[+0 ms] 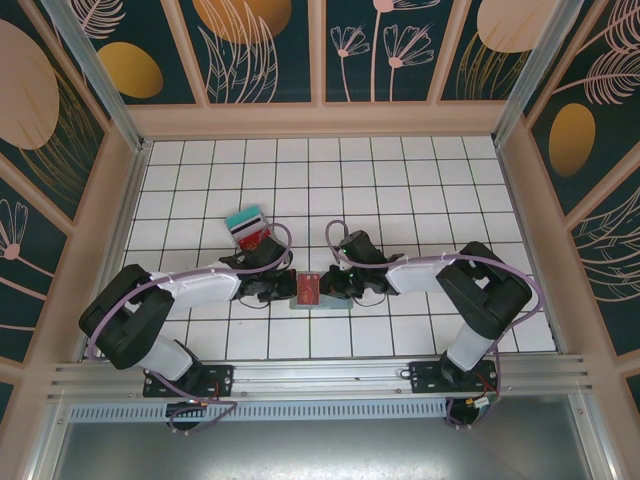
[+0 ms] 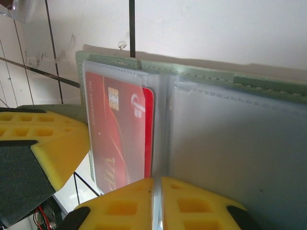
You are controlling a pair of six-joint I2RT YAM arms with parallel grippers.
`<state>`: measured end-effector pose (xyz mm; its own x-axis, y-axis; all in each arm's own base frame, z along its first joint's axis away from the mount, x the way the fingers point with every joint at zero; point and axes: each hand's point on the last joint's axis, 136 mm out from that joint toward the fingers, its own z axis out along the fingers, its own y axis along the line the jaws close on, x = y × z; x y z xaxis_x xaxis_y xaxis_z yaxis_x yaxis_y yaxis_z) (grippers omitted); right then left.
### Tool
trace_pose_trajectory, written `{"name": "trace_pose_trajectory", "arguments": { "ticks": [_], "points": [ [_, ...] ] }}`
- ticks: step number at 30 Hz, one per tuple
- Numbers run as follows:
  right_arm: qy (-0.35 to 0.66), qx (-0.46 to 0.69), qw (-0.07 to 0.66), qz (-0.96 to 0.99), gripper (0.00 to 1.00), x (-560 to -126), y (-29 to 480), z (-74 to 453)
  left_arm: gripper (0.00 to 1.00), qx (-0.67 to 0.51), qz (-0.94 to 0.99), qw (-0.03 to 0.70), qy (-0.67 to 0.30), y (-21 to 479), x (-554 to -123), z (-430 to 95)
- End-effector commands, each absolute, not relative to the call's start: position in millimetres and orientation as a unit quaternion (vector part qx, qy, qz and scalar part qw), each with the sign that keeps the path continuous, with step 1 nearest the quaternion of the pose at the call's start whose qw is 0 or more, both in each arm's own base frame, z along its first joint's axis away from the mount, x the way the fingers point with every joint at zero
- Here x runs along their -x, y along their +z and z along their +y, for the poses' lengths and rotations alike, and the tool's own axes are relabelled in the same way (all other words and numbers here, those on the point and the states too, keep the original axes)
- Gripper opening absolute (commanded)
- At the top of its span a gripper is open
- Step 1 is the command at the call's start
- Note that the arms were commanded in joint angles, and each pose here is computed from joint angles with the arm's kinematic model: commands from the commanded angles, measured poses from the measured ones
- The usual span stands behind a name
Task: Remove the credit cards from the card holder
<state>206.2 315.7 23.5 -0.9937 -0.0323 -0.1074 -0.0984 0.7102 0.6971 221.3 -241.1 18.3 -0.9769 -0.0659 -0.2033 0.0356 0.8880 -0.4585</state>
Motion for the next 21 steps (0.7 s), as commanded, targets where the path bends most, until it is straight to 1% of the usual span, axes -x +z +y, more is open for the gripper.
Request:
{"name": "trace_pose_trajectory", "arguments": {
  "ticks": [1,14,21],
  "points": [
    [0.391,0.050,0.039,0.918,0.13,-206.4,25.7,325.6,0.00,0.002,0.966,0.101,-0.238,13.9,-220.4,-242.2],
    [0.409,0.058,0.039,0.910,0.13,-204.8,32.2,330.5,0.00,0.002,0.968,0.096,-0.233,11.4,-219.4,-241.2],
    [0.395,0.037,0.067,0.916,0.12,-212.3,35.2,318.6,0.00,0.002,0.968,0.103,-0.228,14.9,-221.7,-239.8]
  ]
}}
